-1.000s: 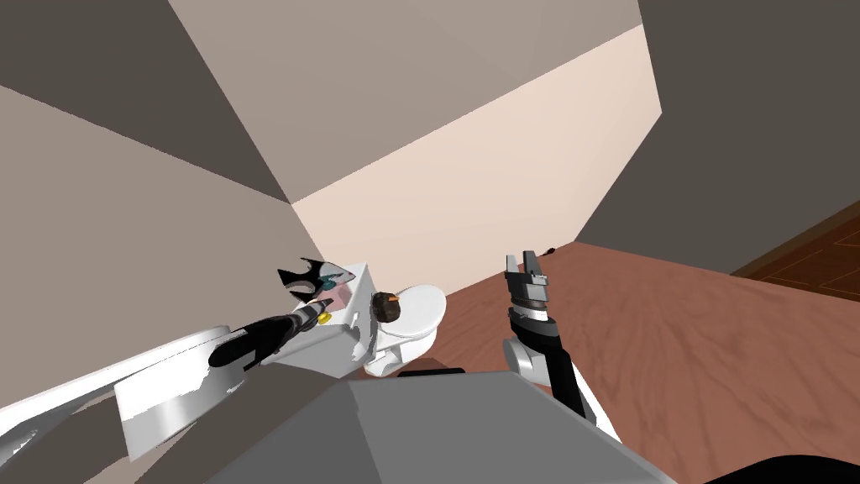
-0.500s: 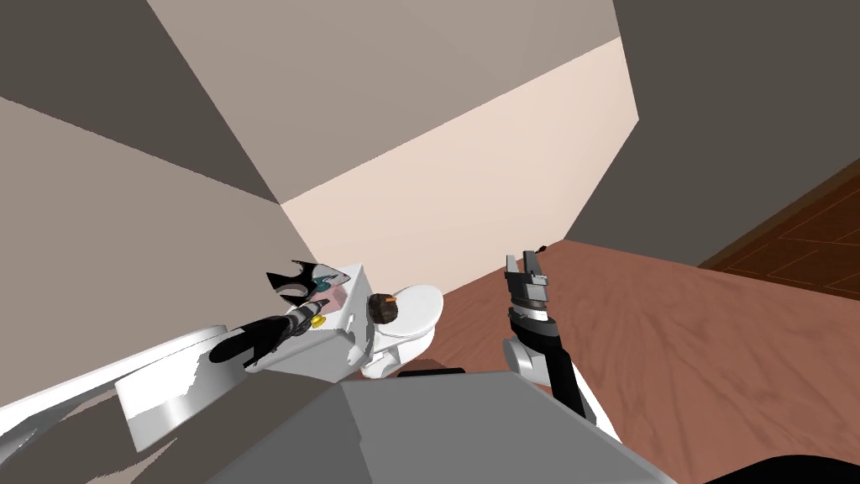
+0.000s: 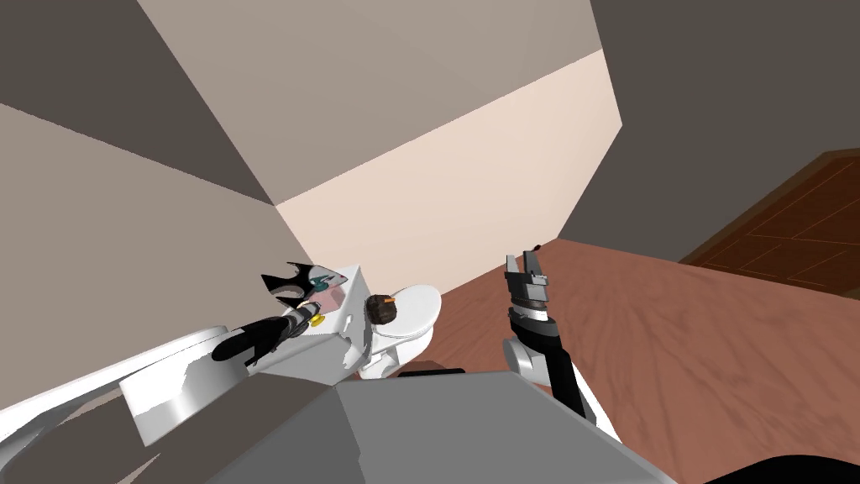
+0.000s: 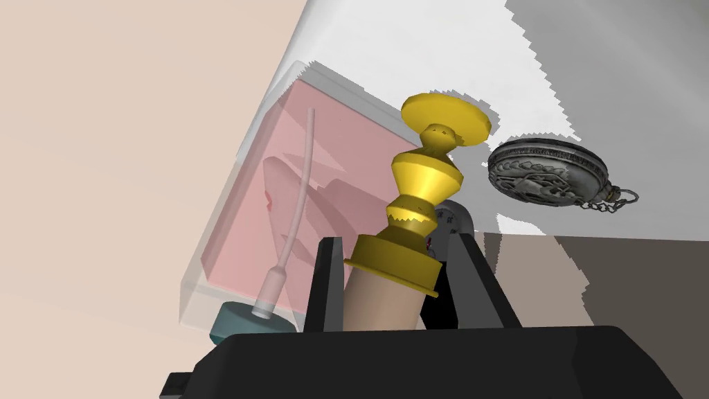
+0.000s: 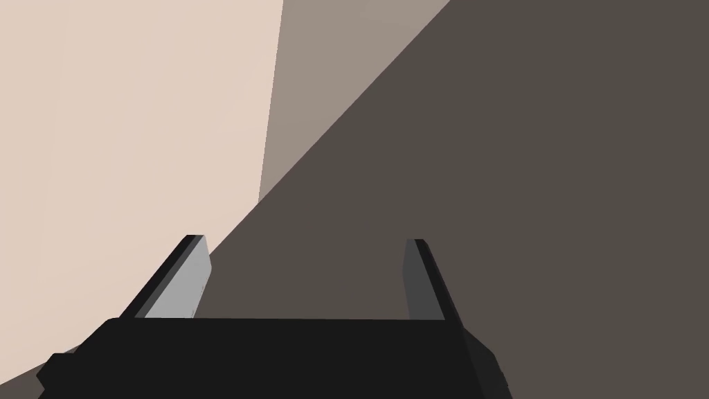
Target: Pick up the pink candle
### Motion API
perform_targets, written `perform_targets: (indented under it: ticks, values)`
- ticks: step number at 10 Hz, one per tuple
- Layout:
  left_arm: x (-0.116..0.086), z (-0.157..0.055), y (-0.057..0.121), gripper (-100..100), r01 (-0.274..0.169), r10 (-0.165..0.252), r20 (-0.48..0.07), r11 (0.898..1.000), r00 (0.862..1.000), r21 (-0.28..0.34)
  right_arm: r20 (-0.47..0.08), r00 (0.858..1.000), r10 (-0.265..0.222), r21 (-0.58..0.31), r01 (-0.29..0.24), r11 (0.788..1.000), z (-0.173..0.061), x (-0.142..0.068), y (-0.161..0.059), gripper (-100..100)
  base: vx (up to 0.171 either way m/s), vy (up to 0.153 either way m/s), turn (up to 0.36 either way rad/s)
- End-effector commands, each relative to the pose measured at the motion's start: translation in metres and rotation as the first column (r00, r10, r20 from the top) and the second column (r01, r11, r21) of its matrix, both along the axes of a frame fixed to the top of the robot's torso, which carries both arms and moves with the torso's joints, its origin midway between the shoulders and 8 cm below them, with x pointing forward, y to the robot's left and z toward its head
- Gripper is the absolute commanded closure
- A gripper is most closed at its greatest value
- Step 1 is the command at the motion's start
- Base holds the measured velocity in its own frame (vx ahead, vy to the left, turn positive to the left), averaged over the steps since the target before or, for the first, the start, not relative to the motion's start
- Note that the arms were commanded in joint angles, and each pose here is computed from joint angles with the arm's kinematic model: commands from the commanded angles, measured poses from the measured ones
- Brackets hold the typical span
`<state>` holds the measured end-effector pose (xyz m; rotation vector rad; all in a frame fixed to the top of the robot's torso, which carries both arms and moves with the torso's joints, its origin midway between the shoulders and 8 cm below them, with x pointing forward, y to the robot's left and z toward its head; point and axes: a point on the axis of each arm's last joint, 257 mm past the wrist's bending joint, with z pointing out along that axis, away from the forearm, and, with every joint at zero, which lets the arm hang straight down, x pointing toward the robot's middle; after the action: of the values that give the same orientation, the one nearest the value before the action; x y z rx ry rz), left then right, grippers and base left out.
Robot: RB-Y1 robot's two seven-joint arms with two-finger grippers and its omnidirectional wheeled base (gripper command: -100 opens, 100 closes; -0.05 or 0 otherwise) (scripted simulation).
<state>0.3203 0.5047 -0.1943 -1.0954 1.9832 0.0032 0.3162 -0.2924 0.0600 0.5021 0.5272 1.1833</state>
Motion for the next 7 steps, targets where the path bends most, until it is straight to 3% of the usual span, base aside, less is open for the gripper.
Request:
perform_targets:
  ticks: [1, 3, 4, 5, 7]
  values:
    - [0.0, 0.0, 0.0, 100, 0.0, 0.0, 0.0, 1.0, 1.0, 0.0, 0.0, 1.0, 0.0, 0.0, 0.0, 1.0, 0.0, 0.0, 0.0, 0, 0.0, 0.0, 0.0]
    - [0.0, 0.0, 0.0, 100, 0.0, 0.0, 0.001, 1.0, 1.0, 0.0, 0.0, 1.0, 0.0, 0.0, 0.0, 1.0, 0.0, 0.0, 0.0, 0, 0.0, 0.0, 0.0]
    - [0.0, 0.0, 0.0, 0, 0.0, 0.0, 0.001, 1.0, 1.0, 0.0, 0.0, 1.0, 0.0, 0.0, 0.0, 1.0, 0.0, 0.0, 0.0, 0, 0.0, 0.0, 0.0]
    - [0.0, 0.004, -0.012, 100, 0.021, -0.021, 0.0, 1.0, 1.0, 0.0, 0.0, 1.0, 0.0, 0.0, 0.0, 1.0, 0.0, 0.0, 0.0, 0, 0.025, 0.023, 0.204]
    - [-0.001, 0.008, -0.024, 100, 0.041, -0.041, -0.001, 0.999, 0.999, 0.0, 0.0, 1.0, 0.0, 0.0, 0.0, 1.0, 0.0, 0.0, 0.0, 0, 0.036, 0.014, 0.132]
